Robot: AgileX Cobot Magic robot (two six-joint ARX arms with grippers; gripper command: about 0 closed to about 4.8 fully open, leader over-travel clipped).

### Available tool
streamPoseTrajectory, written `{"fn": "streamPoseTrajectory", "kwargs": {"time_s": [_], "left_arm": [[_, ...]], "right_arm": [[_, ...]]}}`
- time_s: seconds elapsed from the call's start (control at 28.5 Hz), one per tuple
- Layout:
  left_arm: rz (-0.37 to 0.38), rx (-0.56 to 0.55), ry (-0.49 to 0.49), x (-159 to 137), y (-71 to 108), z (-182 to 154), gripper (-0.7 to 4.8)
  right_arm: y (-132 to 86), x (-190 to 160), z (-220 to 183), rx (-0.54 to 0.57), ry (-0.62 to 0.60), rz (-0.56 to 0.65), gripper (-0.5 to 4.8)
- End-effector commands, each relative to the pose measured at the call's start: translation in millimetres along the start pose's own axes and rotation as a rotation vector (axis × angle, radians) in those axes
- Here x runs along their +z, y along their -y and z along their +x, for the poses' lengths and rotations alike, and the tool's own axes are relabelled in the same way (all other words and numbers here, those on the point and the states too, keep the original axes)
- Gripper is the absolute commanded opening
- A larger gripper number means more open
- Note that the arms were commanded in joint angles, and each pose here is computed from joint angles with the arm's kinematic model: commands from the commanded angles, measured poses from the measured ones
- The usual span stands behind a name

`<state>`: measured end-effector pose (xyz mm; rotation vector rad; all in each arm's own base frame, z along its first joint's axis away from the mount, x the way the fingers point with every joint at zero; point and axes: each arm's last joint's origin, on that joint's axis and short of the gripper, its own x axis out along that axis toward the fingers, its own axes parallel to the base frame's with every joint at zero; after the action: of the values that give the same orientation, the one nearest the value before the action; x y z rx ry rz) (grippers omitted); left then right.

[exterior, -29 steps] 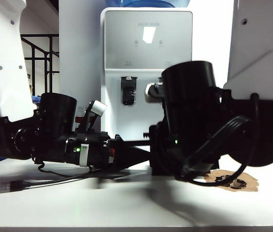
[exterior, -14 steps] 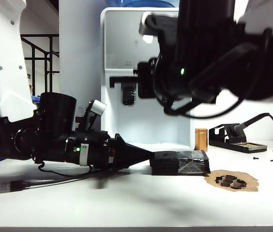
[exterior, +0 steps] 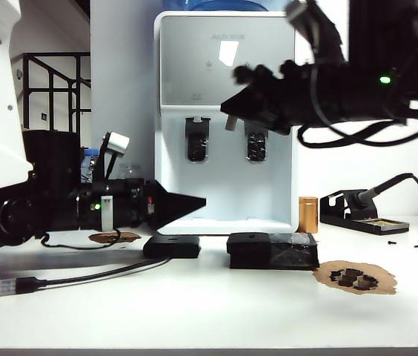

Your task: Take the USB flash drive out of the black sponge and insert it into the slot on top of the black USB adpator box.

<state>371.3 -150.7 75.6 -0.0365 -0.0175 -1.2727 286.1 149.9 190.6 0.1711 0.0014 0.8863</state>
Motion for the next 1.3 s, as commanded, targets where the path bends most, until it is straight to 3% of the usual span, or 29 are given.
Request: {"fn": "streamPoseTrajectory", "kwargs": {"time_s": [0.04,0.11,0.21,0.49,0.81,1.3], "left_arm": [[-0.002,-0.016,-0.033,-7,8.8,1,-0.04],[-0.003,-0.034,-0.084,-16,17.3,7,-0.04],[-0.004,-0.013,-0.124,-21,24.2,15,-0.04],[-0.002,-0.002,-0.155,-25,44.8,39,-0.04],[0.049,-0.062,-0.109,-19,87.2,78,-0.04],[0.026,-0.012,-0.074,-7,98.6,101,-0.04]], "right_arm": [[5,11,-4,0.211,-0.001,0.028,-0.02],[6,20,0,0.322,-0.005,0.004,-0.02],[8,29,8,0.379,-0.028,-0.002,-0.02],[18,43,21,0.431,-0.111,-0.009,-0.02],[25,51,25,0.532,-0.165,-0.025,-0.02],[29,49,24,0.512,-0.180,-0.014,-0.02]]}}
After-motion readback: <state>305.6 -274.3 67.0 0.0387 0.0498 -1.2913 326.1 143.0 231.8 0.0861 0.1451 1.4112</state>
